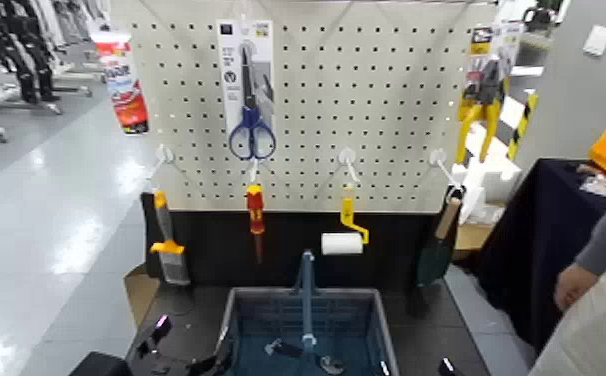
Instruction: Put the red glue tube into the crate.
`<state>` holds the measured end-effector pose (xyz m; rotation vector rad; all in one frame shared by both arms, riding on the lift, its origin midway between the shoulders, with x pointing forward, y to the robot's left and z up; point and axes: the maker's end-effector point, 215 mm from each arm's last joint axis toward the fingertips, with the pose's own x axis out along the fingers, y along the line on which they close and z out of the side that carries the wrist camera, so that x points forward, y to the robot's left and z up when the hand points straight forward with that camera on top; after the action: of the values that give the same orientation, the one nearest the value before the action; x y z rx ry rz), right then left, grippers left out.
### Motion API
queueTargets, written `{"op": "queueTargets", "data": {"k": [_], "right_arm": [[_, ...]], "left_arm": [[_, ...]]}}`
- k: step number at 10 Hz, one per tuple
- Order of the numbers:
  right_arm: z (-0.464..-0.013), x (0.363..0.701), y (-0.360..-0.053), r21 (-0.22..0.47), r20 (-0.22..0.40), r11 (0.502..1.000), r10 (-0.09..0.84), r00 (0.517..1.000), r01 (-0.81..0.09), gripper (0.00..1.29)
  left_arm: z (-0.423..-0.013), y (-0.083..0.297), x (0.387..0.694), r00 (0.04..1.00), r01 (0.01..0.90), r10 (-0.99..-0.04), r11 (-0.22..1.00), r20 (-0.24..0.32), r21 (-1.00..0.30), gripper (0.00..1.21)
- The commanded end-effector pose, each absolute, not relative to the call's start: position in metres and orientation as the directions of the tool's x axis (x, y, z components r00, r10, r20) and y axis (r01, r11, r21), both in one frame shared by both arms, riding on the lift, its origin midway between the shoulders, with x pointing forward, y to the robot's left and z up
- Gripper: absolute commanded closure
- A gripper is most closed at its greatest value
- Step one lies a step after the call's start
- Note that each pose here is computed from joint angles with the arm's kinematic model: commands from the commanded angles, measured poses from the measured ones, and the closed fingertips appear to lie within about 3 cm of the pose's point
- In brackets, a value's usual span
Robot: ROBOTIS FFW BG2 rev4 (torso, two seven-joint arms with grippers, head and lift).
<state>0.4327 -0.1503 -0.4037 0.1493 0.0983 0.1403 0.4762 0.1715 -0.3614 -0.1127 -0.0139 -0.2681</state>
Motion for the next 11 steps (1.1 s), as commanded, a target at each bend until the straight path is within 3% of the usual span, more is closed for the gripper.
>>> {"op": "queueTargets", "data": {"k": [1, 6, 11], "right_arm": [[-0.404, 0.433, -0.15, 0.155, -0.087, 0.979, 0.147, 0.985, -0.132, 0.18], [-0.404, 0.433, -0.151, 0.155, -0.087, 0.979, 0.145, 0.986, -0.131, 0.18], [-0.405, 0.434, -0.149, 0.16, -0.092, 0.978, 0.147, 0.985, -0.131, 0.18]], "left_arm": [[-0.361, 0.17, 0.476, 0.964, 0.266, -0.264, 0.958, 0.028, -0.112, 0.15], [-0.359, 0.171, 0.478, 0.964, 0.266, -0.264, 0.957, 0.033, -0.111, 0.16], [-0.329, 0.197, 0.504, 0.951, 0.309, -0.308, 0.947, 0.02, -0.083, 0.18]]}}
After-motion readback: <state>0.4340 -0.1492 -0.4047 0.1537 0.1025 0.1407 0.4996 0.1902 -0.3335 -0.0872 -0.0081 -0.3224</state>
